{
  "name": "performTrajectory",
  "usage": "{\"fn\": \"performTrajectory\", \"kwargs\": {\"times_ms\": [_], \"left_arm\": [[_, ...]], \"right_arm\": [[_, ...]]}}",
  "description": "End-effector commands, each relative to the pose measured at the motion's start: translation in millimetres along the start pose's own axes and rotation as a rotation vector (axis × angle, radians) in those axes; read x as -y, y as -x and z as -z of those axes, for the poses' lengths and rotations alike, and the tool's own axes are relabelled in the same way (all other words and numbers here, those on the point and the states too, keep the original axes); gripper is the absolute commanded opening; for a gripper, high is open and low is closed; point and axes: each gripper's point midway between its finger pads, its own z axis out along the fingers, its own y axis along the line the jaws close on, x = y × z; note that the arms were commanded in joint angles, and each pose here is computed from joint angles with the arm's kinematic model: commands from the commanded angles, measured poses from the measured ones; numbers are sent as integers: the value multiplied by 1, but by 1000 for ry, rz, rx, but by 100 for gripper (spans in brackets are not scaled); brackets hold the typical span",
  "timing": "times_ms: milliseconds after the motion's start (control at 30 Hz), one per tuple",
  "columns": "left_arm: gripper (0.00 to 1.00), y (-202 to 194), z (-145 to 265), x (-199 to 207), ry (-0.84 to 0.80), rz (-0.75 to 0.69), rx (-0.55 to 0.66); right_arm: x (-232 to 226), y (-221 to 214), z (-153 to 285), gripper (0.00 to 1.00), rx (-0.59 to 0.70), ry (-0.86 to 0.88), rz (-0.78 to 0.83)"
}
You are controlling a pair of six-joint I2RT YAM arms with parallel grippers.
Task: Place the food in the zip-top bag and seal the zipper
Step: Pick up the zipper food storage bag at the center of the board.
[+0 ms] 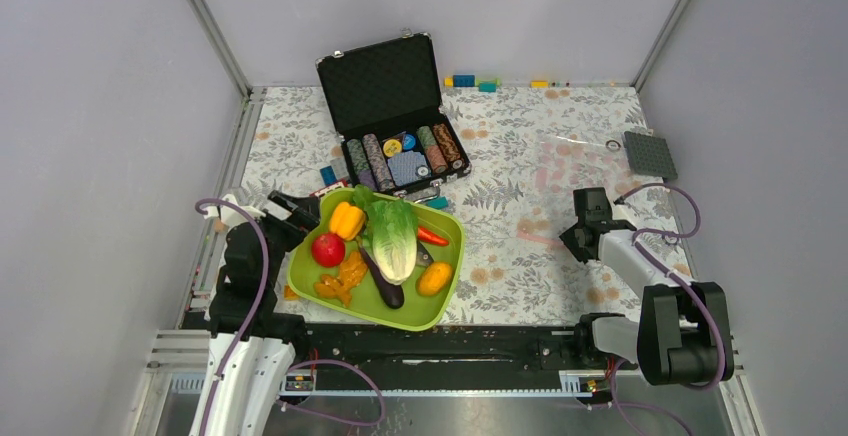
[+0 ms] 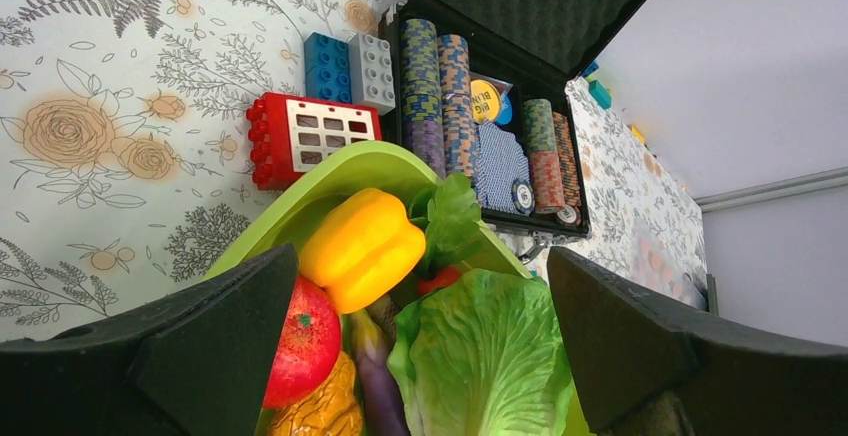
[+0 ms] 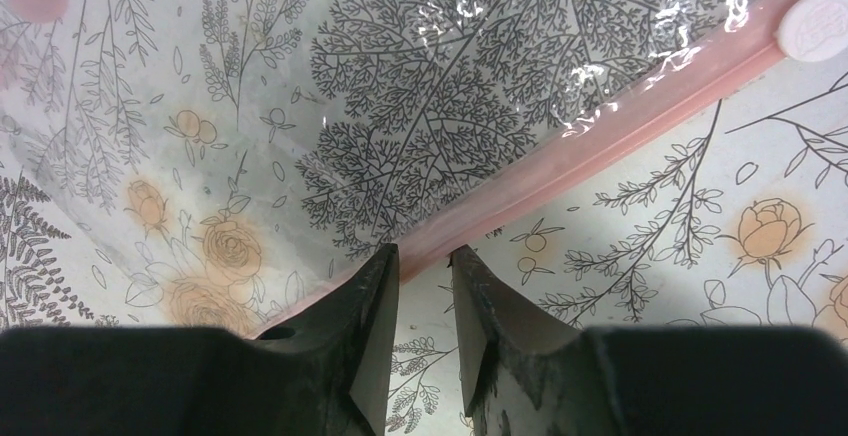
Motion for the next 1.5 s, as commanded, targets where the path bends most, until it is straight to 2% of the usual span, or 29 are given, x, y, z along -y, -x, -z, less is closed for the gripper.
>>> {"fn": "performTrajectory", "kwargs": {"times_ms": [0,167,333,700,833,933,1133,1300,1467], "left_arm": [[99,16,3,8,-8,6,47],[99,18,3,7,4,3,55],[99,19,1,5,17,0,60],[99,19,-3,3,35,-10,54],[99,19,-4,2,40,-11,53],[99,19,-4,2,41,-13,50],[99,16,-3,7,16,-12,31],[99,8,-1,31,-109,-25,-23],[99,-15,10,86,-440,-64,-167]], "right_arm": [[14,-11,-5,33,-36,-47,43],[6,7,2,34,36,-7,92],[2,18,4,30,77,-9,86],[-2,10,-11,34,21,-66,37],[-1,10,-15,22,25,-77,23],[-1,11,-14,0,37,-67,17],[-15,27,6,0,92,38,82],[-25,46,45,0,178,173,127],[-37,44,87,0,179,346,183]]}}
